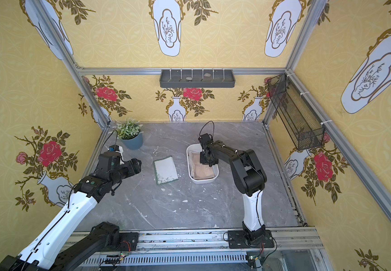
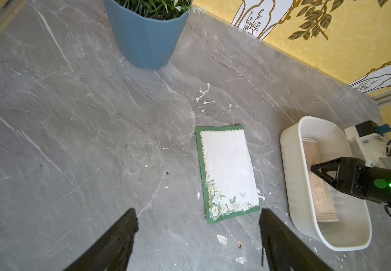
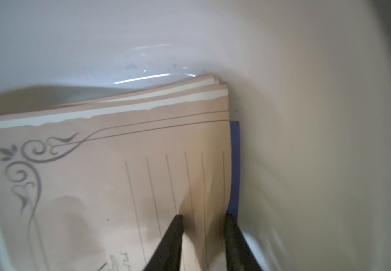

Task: Take out the stationery paper from the storage box
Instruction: Pick up the stationery paper from the storage box, then place the stationery paper at the center of the board.

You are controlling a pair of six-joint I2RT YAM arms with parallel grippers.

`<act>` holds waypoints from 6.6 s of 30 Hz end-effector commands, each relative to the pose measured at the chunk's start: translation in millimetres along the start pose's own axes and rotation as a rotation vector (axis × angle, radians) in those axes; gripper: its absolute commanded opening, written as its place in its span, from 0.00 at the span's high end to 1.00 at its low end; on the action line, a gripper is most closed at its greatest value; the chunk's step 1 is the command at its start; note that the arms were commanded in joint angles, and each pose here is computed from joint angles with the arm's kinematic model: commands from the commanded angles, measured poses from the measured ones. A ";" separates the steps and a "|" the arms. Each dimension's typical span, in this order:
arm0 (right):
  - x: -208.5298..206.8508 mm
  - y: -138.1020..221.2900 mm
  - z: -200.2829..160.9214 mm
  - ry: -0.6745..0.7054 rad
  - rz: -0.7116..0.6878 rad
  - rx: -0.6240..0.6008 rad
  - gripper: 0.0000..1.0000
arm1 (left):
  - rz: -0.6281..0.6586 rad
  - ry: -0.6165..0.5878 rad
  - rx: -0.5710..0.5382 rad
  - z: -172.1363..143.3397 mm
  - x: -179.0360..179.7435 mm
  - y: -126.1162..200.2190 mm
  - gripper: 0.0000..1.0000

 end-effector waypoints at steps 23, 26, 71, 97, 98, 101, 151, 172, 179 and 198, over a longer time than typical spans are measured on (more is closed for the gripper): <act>11.7 92.9 10.0 0.009 -0.005 -0.165 0.91 | -0.314 0.014 0.037 24.2 -39.4 -46.7 0.16; 7.8 102.7 10.4 0.003 -0.004 -0.194 0.91 | -0.374 0.032 0.042 25.7 -45.3 -53.0 0.16; 4.3 204.2 7.7 -0.040 0.392 -0.271 0.84 | -1.035 -0.134 0.185 41.2 -220.9 -127.0 0.96; -73.1 290.3 -32.1 0.308 1.447 -0.213 0.15 | -1.422 -0.304 0.034 79.9 -208.0 -22.7 1.00; -70.8 287.7 -30.4 0.311 1.452 -0.201 0.18 | -1.422 -0.302 0.037 79.4 -207.9 -23.2 1.00; -64.7 281.5 -27.8 0.315 1.456 -0.175 0.24 | -1.418 -0.299 0.035 79.3 -208.5 -23.9 1.00; -48.6 233.1 -17.3 0.164 1.151 -0.133 0.23 | -1.012 -0.265 0.098 62.4 -164.5 -39.5 1.00; -50.5 199.8 -2.9 0.093 0.922 -0.103 0.21 | -0.627 0.036 0.268 17.0 -64.9 -121.2 1.00; -51.7 185.2 -3.1 0.081 0.859 -0.082 0.21 | -0.634 0.076 0.322 9.2 -68.1 -157.9 1.00; -17.5 82.8 -9.3 0.143 0.297 0.060 0.28 | -0.352 0.017 0.410 -11.7 -54.0 -160.4 0.32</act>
Point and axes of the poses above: each gripper's point midway between its finger pads, its own y axis back along the fingers, its own x axis along the line the jaws close on, z = x × y, the point moved 9 cm from there along y, back along the fingers, and after that the axes turned 14 degrees about -y, right-handed, at the moved point
